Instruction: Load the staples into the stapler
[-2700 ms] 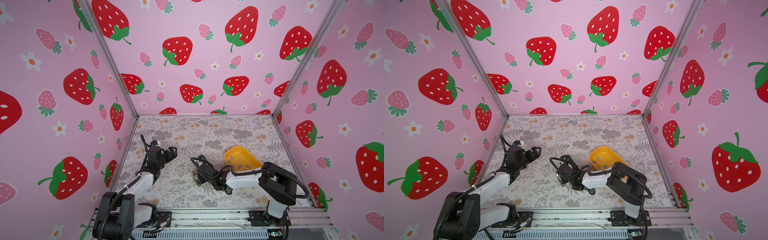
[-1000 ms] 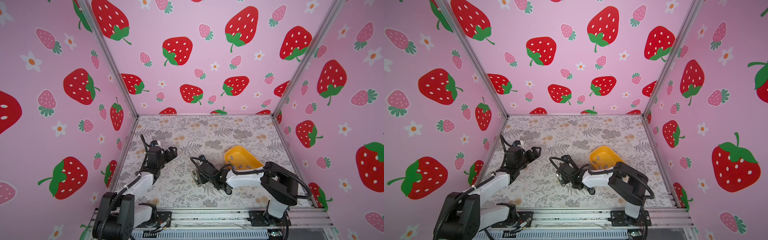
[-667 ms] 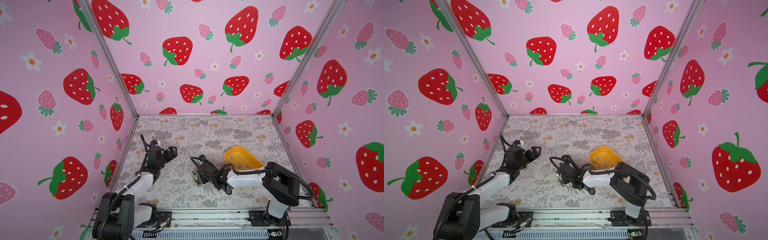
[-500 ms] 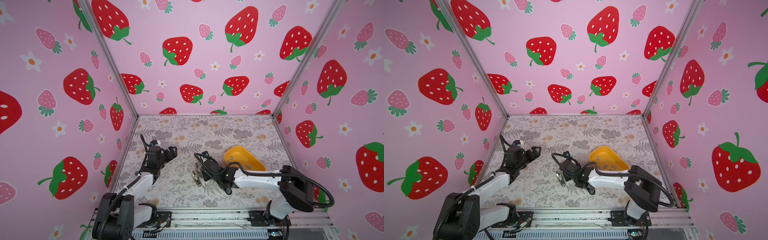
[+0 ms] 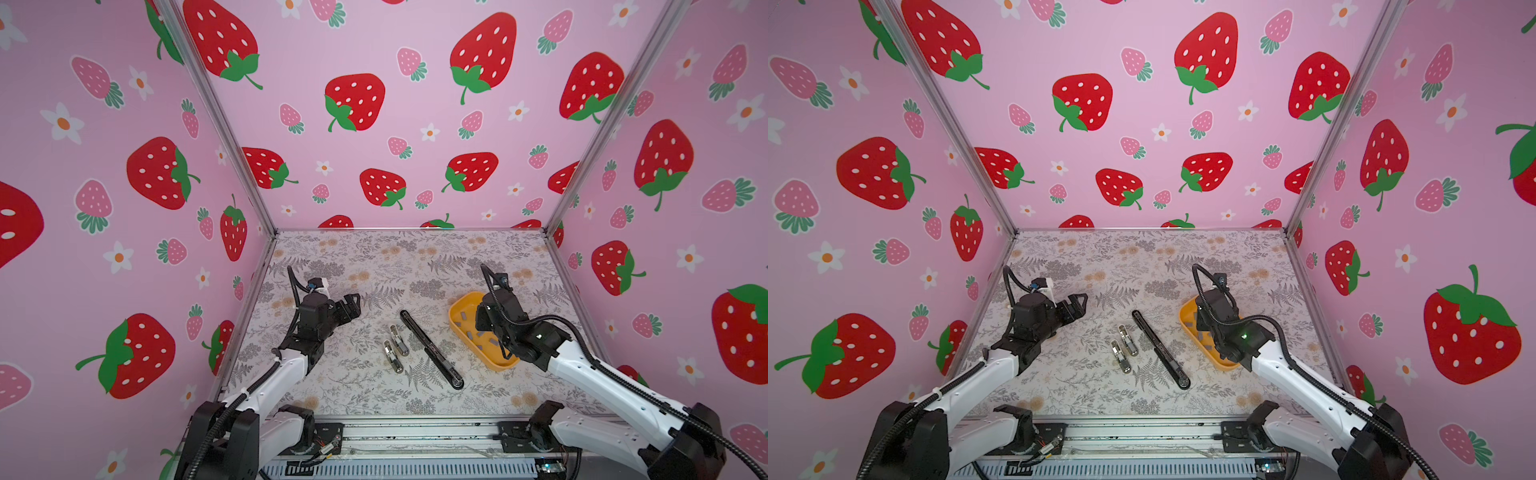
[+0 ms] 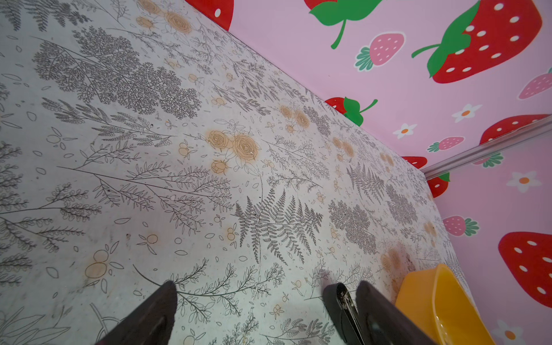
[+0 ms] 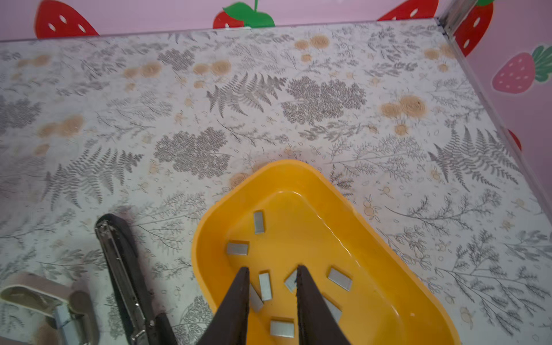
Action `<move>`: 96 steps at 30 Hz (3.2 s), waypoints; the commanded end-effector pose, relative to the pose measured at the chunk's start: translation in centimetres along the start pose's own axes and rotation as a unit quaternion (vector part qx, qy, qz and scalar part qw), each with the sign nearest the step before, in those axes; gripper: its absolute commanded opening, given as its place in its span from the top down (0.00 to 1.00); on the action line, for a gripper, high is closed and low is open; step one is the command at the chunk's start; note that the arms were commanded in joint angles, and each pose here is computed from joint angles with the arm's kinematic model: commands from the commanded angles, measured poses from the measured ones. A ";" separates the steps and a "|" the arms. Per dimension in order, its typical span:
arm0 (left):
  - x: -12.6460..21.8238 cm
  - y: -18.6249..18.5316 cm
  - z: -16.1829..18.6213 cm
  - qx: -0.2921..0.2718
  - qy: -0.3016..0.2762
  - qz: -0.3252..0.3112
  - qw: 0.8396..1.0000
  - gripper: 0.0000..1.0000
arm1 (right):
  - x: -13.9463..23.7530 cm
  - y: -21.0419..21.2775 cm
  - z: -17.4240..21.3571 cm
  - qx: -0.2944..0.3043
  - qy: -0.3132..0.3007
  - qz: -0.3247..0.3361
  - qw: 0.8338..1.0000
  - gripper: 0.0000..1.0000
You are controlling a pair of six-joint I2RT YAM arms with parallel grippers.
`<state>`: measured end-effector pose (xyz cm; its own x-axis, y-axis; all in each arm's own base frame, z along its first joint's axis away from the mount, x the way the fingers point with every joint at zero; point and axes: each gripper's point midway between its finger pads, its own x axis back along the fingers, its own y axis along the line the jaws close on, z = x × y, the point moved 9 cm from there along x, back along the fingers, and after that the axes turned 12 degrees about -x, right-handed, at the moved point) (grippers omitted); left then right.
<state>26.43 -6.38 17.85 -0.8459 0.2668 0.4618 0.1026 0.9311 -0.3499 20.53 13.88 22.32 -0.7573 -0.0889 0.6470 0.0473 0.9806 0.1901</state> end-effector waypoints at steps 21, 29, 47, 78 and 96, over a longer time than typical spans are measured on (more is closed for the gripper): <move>0.1 -1.1 -1.3 -0.056 -0.013 -0.026 0.998 0.06 | -6.6 -7.9 4.8 -0.070 0.159 0.058 0.983 0.60; -0.1 -1.1 -1.4 -0.057 -0.008 -0.033 0.998 0.06 | -7.2 -8.3 5.4 -0.092 0.166 0.033 0.981 0.54; 0.1 -1.0 -1.5 -0.058 -0.011 -0.038 0.998 0.06 | -7.7 -9.1 5.2 -0.106 0.144 0.082 0.980 0.50; 11.5 -10.1 -13.5 0.207 0.050 -0.106 0.971 0.02 | -8.5 -4.1 7.9 -0.099 0.192 -0.067 0.974 0.66; 15.7 -10.4 -13.3 0.242 0.011 -0.095 0.966 0.00 | -7.4 -3.1 3.8 -0.053 0.116 -0.033 0.991 0.66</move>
<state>20.13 -9.92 39.10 -0.7842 0.1900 0.5907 -0.2600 0.7637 -0.5908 23.23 12.64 13.23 -0.5608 -0.2504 0.7892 0.0715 0.9349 0.3475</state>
